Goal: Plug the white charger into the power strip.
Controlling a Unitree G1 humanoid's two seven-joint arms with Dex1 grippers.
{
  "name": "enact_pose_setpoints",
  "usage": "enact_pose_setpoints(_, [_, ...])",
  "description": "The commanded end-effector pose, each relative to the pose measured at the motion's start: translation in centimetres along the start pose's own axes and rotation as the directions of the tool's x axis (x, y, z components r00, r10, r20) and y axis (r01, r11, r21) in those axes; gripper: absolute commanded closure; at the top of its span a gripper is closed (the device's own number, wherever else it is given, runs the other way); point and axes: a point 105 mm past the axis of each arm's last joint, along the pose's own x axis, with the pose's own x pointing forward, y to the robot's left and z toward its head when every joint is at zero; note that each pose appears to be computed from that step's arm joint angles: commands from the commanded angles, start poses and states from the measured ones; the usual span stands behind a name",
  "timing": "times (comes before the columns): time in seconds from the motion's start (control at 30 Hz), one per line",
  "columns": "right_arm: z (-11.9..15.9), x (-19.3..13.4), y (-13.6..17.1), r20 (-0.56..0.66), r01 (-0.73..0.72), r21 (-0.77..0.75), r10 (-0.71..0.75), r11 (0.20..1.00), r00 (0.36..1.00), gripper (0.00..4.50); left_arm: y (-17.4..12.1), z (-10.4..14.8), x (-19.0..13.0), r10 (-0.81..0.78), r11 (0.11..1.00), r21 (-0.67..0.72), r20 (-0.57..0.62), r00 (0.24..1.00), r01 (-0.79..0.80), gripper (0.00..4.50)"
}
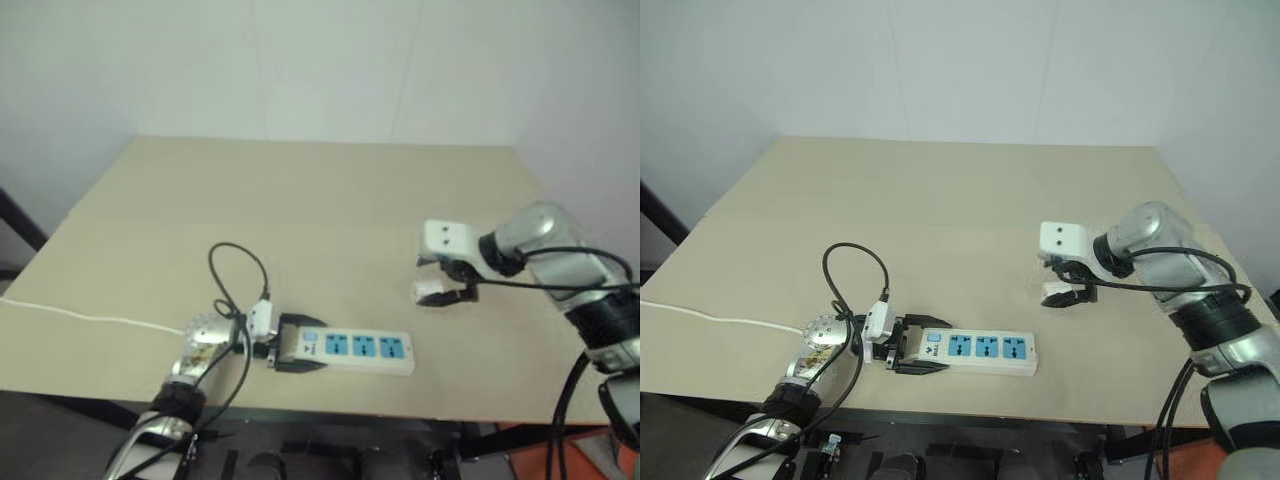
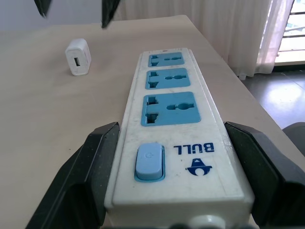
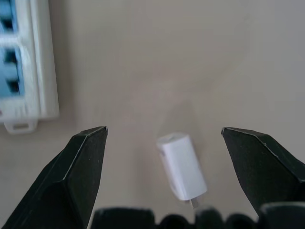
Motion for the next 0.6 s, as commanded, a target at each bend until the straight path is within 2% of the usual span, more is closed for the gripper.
enact_pose_setpoints(0.03, [-0.4,0.0,-0.6,-0.096,-0.05,-0.073,0.043,0.996,0.994,0.0,-0.6,-0.6,0.7,-0.019,1.0,-0.013,-0.003,1.0,0.019,1.22])
enact_pose_setpoints(0.13, [-0.8,1.2,-1.4,-0.153,-0.056,-0.109,0.039,0.992,0.987,0.0,-0.7,-0.6,0.9,-0.023,1.0,-0.013,-0.003,1.0,0.023,1.22])
enact_pose_setpoints(0.43, [-0.8,4.6,-2.3,-0.216,-0.119,-0.135,0.088,0.984,0.973,0.0,-1.3,-0.9,0.7,-0.084,0.996,-0.043,-0.054,0.995,0.082,1.22])
enact_pose_setpoints(0.53, [-1.1,5.1,-2.2,-0.24,-0.146,-0.145,0.109,0.979,0.965,0.57,-1.4,-1.0,0.7,-0.086,0.995,-0.049,-0.062,0.994,0.083,1.22])
enact_pose_setpoints(0.6, [-1.2,5.2,-2.1,-0.249,-0.16,-0.15,0.12,0.976,0.961,1.2,-1.4,-1.0,0.7,-0.082,0.996,-0.049,-0.064,0.995,0.079,1.22])
